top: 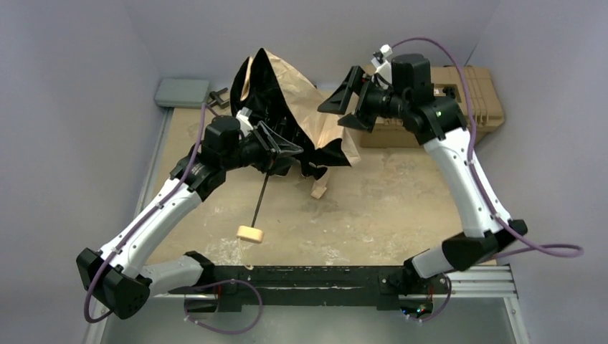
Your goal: Open the umbrella
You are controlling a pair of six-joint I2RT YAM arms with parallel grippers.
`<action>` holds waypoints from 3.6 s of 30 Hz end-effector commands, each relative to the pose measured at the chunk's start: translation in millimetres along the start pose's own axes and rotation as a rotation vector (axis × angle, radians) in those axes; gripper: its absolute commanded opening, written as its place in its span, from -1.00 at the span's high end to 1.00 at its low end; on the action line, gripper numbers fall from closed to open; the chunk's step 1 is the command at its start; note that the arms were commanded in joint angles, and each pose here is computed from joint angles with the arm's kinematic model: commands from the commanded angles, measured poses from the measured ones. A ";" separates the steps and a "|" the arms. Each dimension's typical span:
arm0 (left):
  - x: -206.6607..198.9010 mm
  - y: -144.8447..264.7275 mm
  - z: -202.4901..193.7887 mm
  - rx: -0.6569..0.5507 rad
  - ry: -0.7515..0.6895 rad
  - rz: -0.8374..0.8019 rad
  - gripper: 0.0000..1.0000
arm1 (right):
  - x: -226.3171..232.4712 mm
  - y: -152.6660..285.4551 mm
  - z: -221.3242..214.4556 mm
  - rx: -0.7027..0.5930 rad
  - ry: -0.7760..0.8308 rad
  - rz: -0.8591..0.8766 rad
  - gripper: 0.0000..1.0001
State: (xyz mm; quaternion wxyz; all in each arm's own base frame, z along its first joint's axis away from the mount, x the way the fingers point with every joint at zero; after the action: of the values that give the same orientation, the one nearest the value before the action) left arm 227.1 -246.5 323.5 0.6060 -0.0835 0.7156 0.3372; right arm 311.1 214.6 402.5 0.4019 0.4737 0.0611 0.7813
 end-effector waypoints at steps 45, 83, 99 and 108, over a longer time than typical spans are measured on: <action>-29.6 39.0 -9.3 0.007 -0.502 -0.124 -0.74 | 117.2 -46.8 -43.1 0.097 -0.016 0.467 1.00; -88.7 57.2 -10.2 -0.070 -0.317 -0.273 1.00 | 108.9 -59.6 -26.9 -0.086 -0.044 0.361 0.45; -89.2 53.6 -17.1 -0.081 -0.493 -0.124 1.00 | 110.5 -84.0 -15.3 -0.150 0.099 0.068 0.60; -94.3 53.4 -24.4 -0.086 -0.548 -0.079 1.00 | 109.9 -89.7 -17.6 -0.199 0.217 -0.001 0.96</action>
State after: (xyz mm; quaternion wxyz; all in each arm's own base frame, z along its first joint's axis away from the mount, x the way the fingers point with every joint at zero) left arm 218.5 -239.7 387.6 0.7189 -0.0174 0.5602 0.4112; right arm 316.5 355.0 420.6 0.4143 0.3918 0.0346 0.8208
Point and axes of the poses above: each gripper's point midway between its finger pads, its own y axis back along the fingers, its own x axis along the line the jaws close on, z = x × y, the point moved 3 cm from there along y, back along the fingers, and after that the axes turned 7 degrees about y, right-handed, at the moved point
